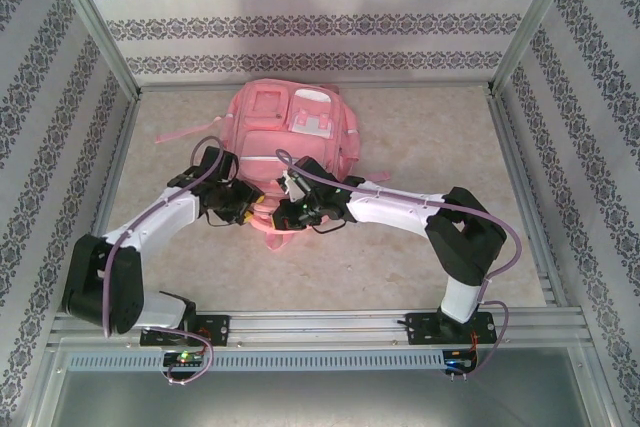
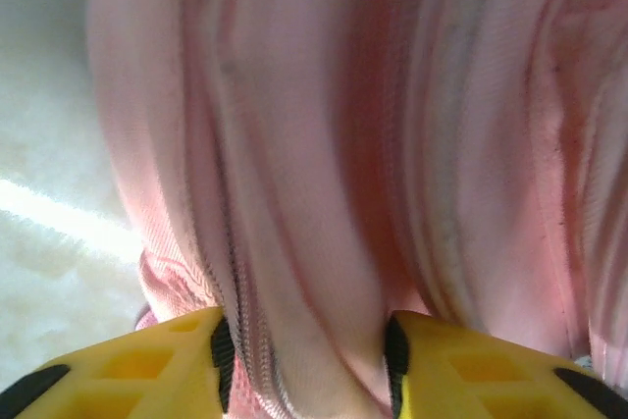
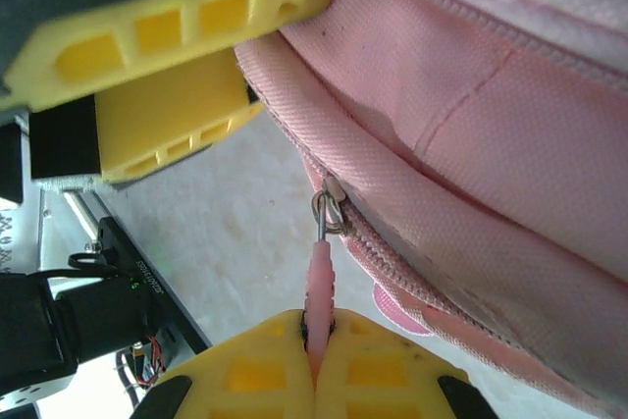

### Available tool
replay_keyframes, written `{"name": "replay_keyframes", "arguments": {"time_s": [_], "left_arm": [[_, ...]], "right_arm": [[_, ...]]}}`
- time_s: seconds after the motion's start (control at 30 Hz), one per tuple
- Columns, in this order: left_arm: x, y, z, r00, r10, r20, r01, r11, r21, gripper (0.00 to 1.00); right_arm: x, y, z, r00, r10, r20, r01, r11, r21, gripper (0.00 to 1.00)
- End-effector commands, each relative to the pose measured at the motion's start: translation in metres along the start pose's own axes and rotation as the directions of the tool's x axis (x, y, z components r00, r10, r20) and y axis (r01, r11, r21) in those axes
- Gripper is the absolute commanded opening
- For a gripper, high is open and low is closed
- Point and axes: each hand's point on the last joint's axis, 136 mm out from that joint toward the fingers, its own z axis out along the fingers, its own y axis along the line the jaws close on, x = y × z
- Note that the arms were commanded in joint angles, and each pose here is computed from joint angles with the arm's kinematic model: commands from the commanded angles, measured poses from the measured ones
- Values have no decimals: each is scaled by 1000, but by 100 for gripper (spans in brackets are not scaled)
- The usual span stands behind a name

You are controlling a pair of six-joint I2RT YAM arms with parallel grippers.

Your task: Pack the student bag

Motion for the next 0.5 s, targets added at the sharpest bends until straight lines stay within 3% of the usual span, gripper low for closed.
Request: {"name": "replay_keyframes", "arguments": {"time_s": [0.0, 0.17, 0.47], "left_arm": [[-7, -25, -1, 998, 60, 19, -60, 998, 34, 32], [-14, -21, -5, 996, 74, 50, -74, 997, -12, 1], [-15, -13, -18, 995, 82, 50, -79, 996, -45, 0]], "right_arm": [[-2, 8, -1, 999, -24, 24, 24, 999, -24, 0], [8, -19, -10, 999, -16, 44, 12, 995, 97, 0], [18, -70, -43, 990, 17, 138, -52, 965, 255, 0]]}}
